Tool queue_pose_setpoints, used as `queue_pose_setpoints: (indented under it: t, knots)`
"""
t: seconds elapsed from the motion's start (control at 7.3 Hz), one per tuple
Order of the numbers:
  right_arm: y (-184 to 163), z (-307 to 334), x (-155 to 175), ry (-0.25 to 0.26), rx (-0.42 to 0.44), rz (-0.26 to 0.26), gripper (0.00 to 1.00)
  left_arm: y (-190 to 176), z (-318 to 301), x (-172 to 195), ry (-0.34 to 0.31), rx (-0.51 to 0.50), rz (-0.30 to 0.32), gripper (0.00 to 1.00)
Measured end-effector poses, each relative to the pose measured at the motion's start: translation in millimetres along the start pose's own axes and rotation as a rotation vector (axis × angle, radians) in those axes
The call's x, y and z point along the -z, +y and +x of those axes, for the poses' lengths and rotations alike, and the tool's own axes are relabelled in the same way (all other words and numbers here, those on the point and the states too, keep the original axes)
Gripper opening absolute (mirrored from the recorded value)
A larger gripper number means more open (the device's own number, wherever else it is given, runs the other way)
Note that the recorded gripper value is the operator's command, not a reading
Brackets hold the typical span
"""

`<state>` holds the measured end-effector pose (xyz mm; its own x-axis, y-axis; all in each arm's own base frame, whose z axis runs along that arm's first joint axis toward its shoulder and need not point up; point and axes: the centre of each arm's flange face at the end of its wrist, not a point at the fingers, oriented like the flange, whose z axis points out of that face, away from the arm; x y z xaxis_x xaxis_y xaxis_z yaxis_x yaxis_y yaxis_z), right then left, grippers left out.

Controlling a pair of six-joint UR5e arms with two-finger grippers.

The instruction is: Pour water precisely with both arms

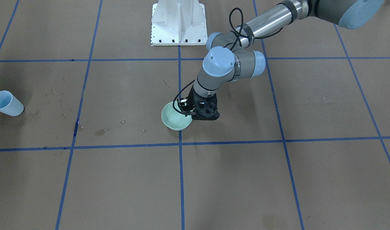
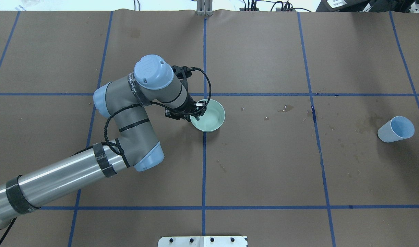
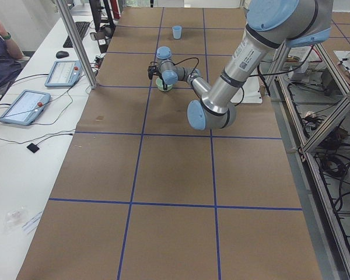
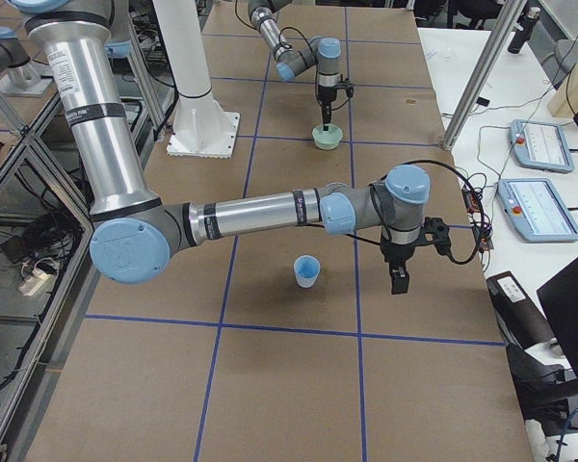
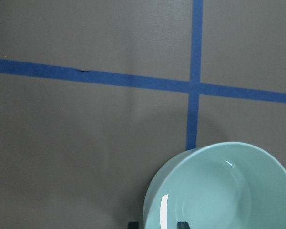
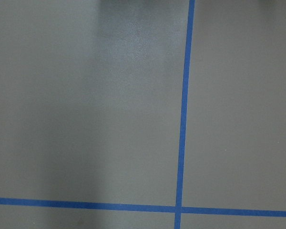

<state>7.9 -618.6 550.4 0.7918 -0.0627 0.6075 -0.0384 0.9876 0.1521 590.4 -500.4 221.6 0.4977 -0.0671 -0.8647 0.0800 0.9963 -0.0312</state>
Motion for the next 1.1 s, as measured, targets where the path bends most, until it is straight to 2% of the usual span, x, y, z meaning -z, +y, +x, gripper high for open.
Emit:
queue_pose_setpoints:
  t: [0.14, 0.41, 0.82, 1.1]
  knots:
    - [0, 0, 0, 0.0, 0.001, 0.001, 0.99, -1, -1, -1, -0.002, 0.001, 0.0, 0.23]
    - [0, -1, 0, 0.0, 0.001, 0.001, 0.99, -1, -2, -2, -0.004, 0.004, 0.0, 0.0]
    - [1, -1, 2, -0.001, 0.002, 0.003, 0.99, -6, -2, 4, -0.005, 0.014, 0.005, 0.0]
    - [1, -1, 2, -0.002, 0.003, 0.004, 0.99, -9, 3, 24, -0.006, 0.023, 0.012, 0.0]
